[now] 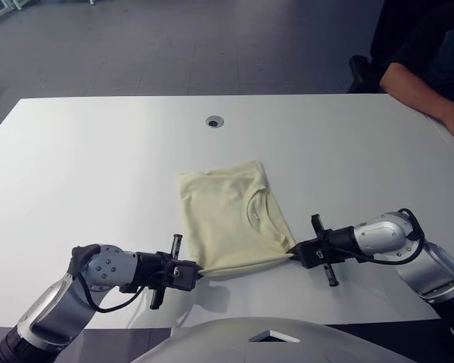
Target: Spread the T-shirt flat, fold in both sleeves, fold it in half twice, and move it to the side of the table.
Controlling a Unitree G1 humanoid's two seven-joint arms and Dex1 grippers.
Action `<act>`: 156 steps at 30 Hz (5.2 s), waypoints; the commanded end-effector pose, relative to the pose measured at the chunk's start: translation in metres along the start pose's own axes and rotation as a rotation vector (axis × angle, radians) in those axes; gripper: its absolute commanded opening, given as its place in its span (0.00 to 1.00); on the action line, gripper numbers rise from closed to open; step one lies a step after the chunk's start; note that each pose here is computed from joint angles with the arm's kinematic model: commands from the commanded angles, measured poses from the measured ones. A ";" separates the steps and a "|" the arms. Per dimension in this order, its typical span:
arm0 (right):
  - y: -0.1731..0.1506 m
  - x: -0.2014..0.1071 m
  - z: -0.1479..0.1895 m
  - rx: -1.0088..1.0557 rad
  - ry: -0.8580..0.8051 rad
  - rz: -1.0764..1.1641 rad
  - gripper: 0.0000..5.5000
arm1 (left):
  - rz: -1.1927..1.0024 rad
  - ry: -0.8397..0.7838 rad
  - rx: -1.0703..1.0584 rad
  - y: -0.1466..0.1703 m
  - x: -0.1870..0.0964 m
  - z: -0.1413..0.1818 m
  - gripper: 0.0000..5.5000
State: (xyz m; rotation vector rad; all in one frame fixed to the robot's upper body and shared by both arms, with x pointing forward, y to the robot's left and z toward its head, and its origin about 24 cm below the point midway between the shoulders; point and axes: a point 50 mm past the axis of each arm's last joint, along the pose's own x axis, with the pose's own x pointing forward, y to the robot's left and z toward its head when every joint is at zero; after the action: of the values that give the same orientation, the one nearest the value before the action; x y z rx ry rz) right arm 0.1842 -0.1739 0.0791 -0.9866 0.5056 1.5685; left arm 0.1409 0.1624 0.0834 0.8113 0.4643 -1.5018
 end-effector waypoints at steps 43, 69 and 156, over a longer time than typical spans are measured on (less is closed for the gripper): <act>-0.163 -0.024 -0.019 0.853 -0.372 0.137 0.00 | 0.189 -0.269 -0.453 0.164 -0.055 -0.029 0.02; -0.201 -0.014 -0.022 0.789 -0.486 -0.534 0.50 | 0.784 -0.173 -0.291 0.198 -0.055 -0.029 0.51; 0.107 0.109 -0.175 1.677 0.430 -0.842 0.98 | 1.210 -0.072 -0.359 0.143 -0.059 -0.018 0.98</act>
State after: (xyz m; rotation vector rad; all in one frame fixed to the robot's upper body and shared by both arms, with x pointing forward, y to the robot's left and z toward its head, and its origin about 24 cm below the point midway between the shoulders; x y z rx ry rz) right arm 0.3086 -0.2462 0.0106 -0.0498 0.2896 0.2516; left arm 0.2923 0.2094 0.1473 0.6494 0.0946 -0.3262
